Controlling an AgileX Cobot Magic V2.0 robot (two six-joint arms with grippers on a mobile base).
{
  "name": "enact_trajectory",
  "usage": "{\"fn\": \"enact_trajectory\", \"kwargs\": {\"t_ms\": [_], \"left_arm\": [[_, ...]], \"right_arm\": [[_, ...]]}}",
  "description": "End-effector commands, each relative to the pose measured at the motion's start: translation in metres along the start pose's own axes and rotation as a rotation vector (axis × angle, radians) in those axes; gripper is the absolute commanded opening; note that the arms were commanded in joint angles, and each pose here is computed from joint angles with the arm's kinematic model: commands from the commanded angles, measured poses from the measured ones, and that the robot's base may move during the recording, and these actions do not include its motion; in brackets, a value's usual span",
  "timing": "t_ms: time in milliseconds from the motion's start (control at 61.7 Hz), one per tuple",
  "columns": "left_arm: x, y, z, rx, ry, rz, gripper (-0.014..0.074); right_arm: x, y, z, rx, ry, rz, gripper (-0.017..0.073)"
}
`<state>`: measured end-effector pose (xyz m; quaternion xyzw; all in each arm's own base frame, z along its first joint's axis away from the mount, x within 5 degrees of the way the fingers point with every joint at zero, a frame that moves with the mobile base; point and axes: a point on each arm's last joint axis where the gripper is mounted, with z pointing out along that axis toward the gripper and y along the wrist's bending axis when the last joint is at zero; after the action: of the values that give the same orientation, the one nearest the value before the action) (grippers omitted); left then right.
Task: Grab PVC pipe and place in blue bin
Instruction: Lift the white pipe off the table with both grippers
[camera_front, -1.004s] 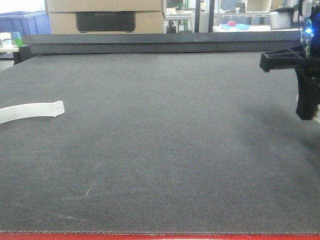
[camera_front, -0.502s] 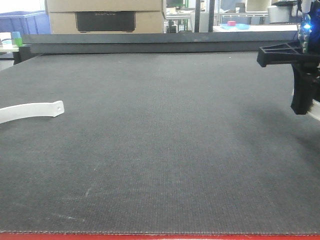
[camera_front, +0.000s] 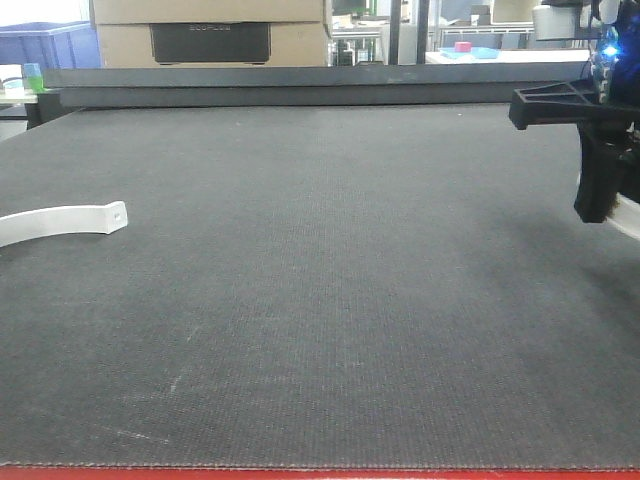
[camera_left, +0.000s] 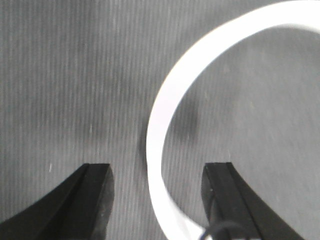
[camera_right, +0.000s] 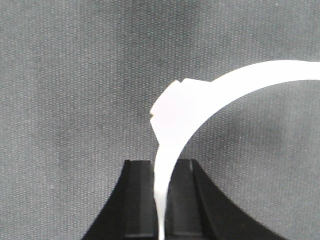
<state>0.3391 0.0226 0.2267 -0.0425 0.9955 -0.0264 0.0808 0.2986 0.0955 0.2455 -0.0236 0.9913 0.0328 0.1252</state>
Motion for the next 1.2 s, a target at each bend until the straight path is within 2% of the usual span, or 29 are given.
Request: {"fn": "enact_trajectory", "kwargs": {"t_ms": [0, 275, 470, 518, 583, 745, 988, 1182], "left_arm": [[-0.006, 0.000, 0.005, 0.004, 0.029, -0.001, 0.0296], [-0.012, 0.001, 0.030, -0.032, 0.110, 0.032, 0.0296], [-0.012, 0.001, 0.033, -0.033, 0.118, 0.033, 0.0291], [-0.011, 0.001, 0.032, -0.033, 0.121, 0.033, 0.0272], [-0.011, 0.001, 0.032, -0.031, 0.125, 0.031, 0.0202], [-0.010, 0.000, 0.032, -0.019, 0.133, 0.024, -0.0102], [-0.005, -0.001, 0.017, -0.013, 0.144, 0.022, -0.0111], [0.001, -0.006, -0.020, 0.014, 0.047, 0.015, -0.0111]], "right_arm": [[-0.003, 0.001, -0.006, -0.004, -0.037, -0.016, -0.0167], [-0.003, 0.001, -0.006, -0.006, -0.045, -0.016, -0.0167], [-0.003, 0.001, -0.006, -0.006, -0.045, -0.016, -0.0167], [-0.003, 0.001, -0.006, -0.006, -0.045, -0.016, -0.0167], [-0.004, 0.001, -0.006, -0.007, -0.048, -0.016, -0.0167], [-0.004, 0.001, -0.006, -0.009, -0.056, -0.016, -0.0167], [-0.005, 0.001, -0.006, -0.011, -0.064, -0.016, -0.0167], [-0.003, 0.001, -0.018, -0.014, -0.076, -0.015, -0.0167]]}}
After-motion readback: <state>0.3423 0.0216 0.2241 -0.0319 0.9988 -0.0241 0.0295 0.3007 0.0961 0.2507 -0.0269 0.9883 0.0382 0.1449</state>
